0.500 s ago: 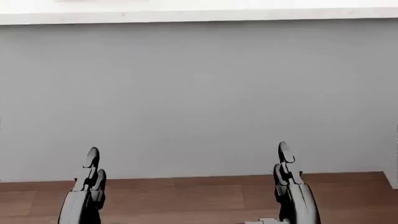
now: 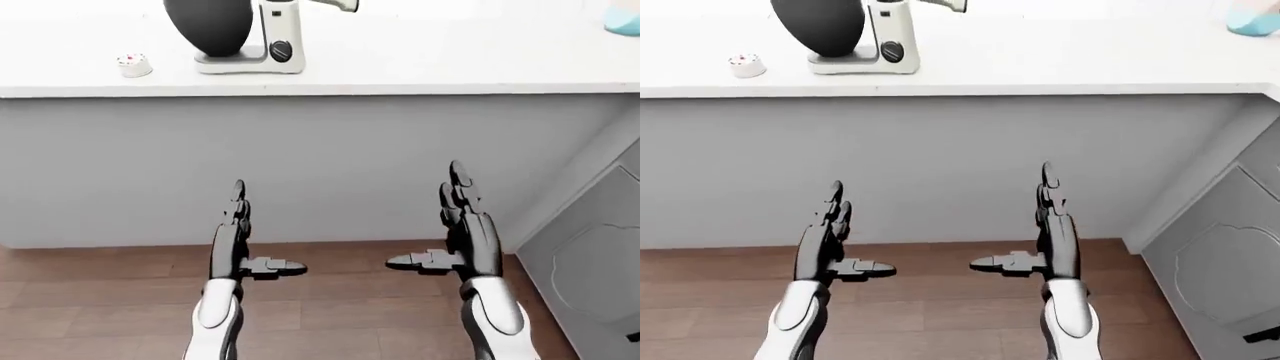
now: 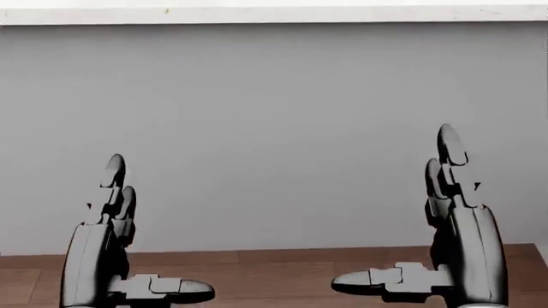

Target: Place the cake in the stand mixer bowl.

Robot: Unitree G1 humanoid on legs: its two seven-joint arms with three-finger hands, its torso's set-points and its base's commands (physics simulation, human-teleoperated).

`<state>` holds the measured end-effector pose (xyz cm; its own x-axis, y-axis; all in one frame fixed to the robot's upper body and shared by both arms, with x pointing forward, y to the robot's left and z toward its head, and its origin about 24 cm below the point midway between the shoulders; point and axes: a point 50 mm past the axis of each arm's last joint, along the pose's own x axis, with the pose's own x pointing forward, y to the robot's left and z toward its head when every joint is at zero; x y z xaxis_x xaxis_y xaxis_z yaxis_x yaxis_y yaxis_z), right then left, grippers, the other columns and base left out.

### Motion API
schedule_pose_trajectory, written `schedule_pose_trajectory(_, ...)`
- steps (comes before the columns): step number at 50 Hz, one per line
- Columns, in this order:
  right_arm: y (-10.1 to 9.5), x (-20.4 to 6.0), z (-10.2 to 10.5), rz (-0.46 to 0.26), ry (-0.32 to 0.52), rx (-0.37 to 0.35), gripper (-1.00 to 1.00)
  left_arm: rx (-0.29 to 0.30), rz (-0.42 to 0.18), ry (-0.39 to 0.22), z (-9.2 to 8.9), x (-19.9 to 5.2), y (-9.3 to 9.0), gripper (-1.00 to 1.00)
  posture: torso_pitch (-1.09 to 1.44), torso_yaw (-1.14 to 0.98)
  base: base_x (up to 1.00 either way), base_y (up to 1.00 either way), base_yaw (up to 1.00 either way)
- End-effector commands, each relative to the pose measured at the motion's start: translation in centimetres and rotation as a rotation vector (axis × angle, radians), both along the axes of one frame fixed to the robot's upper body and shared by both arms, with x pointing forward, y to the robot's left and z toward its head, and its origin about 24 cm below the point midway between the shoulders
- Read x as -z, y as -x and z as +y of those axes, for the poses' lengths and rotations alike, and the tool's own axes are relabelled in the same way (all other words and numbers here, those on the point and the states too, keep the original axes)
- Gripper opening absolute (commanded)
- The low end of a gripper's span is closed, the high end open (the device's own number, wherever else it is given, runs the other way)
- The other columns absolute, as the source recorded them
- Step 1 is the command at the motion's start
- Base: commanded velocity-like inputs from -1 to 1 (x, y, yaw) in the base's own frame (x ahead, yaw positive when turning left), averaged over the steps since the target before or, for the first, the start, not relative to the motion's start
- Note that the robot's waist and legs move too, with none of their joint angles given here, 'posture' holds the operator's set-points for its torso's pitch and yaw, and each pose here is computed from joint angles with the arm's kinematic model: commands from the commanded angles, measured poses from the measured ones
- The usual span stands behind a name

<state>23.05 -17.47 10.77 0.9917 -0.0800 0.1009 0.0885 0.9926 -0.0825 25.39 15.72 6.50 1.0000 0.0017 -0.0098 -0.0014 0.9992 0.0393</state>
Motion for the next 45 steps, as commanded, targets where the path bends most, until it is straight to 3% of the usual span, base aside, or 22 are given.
schedule_pose_trajectory(1,0.3,-2.0,-0.2,-0.069,0.037,0.016,1.0,0.007,-0.085,-0.006,-0.1,-1.7,-0.2,1.0,0.0,0.0,0.0,0.0,0.0)
schedule_pose_trajectory(6,0.5,-4.2,-0.6,-0.123,0.059,0.037,1.0,-0.008,-0.12,-0.015,0.4,-3.6,-0.2,1.0,0.0,0.0,0.0,0.0,0.0)
schedule_pose_trajectory(19,0.2,-5.7,-0.4,-0.181,0.079,0.025,1.0,-0.019,-0.235,-0.016,1.0,-10.3,0.6,1.0,0.0,0.0,0.0,0.0,0.0)
schedule_pose_trajectory(28,0.1,-6.5,-0.3,-0.208,0.102,0.028,1.0,-0.012,-0.257,-0.022,0.8,-11.1,1.2,1.0,0.0,0.0,0.0,0.0,0.0)
schedule_pose_trajectory(45,0.1,-6.4,0.2,-0.173,0.115,0.027,1.0,-0.013,-0.263,-0.04,0.6,-10.9,1.0,1.0,0.0,0.0,0.0,0.21,0.0)
